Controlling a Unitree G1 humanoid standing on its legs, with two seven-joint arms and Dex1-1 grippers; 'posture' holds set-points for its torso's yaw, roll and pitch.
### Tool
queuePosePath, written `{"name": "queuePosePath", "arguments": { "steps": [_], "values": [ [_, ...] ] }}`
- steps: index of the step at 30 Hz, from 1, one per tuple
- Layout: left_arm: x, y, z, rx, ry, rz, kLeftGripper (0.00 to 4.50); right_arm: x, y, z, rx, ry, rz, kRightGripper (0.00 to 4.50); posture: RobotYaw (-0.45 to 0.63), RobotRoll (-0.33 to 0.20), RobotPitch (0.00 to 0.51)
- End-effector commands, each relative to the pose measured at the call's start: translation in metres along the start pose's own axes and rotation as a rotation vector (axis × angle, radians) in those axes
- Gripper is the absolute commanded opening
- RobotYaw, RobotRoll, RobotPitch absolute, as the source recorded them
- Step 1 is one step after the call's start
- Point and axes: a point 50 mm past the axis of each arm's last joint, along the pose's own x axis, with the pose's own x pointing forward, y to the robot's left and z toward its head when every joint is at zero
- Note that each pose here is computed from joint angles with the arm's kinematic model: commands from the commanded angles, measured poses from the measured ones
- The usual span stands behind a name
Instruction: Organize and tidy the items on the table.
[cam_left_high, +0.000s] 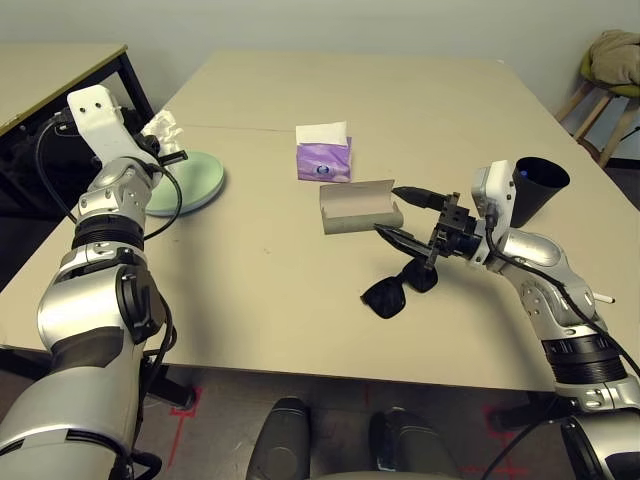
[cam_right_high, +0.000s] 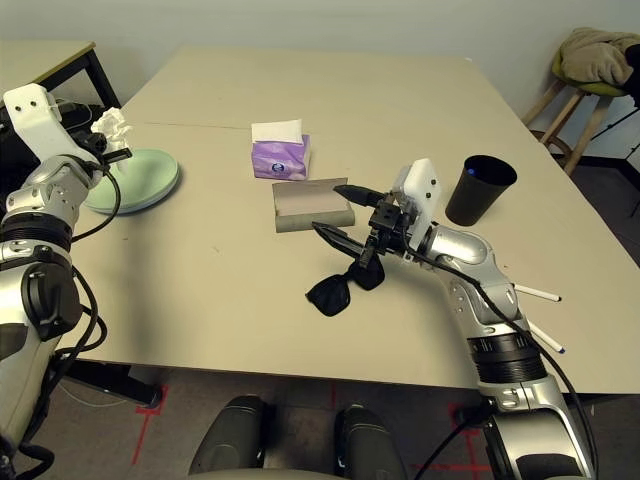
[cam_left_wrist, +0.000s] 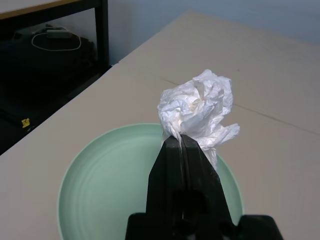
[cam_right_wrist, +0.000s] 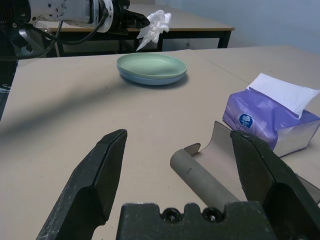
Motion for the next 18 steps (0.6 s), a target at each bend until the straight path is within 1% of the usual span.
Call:
{"name": "queuePosePath", "arguments": {
  "steps": [1, 2, 4, 6, 9, 15, 18],
  "values": [
    [0.0005, -0.0009, 0.0009, 0.015, -0.002, 0.004, 1.34, -0.0005, 0.0024, 0.0010, -0.002, 0.001, 0.003, 4.50, 0.24, 0.000, 0.056],
    [0.0005, -0.0012, 0.0007, 0.015, -0.002, 0.001, 1.82, -0.0005, 0.0025, 0.0010, -0.002, 0.001, 0.004, 4.50, 0.24, 0.000, 0.056],
    [0.0005, -0.0013, 0.0004, 0.017, -0.002, 0.001, 2.51, -0.0007, 0.0024, 0.0011, -0.002, 0.002, 0.005, 4.50, 0.24, 0.000, 0.055],
    [0.0005, -0.0010, 0.0001, 0.017, -0.002, 0.002, 3.35, -0.0011, 0.0020, 0.0013, -0.002, 0.003, 0.005, 4.50, 0.23, 0.000, 0.055],
    [0.0004, -0.0008, -0.0003, 0.017, -0.002, 0.002, 4.47, -0.0015, 0.0015, 0.0017, -0.004, 0.004, 0.005, 4.50, 0.23, 0.000, 0.055],
    [0.0001, -0.0011, -0.0009, 0.029, -0.009, -0.015, 4.47, -0.0017, 0.0014, 0.0019, -0.004, 0.005, 0.004, 4.50, 0.23, 0.000, 0.056],
    [-0.0006, -0.0059, -0.0001, 0.058, -0.033, -0.112, 4.47, -0.0016, 0.0008, 0.0028, -0.006, 0.006, 0.002, 4.50, 0.23, 0.000, 0.056]
  ]
}}
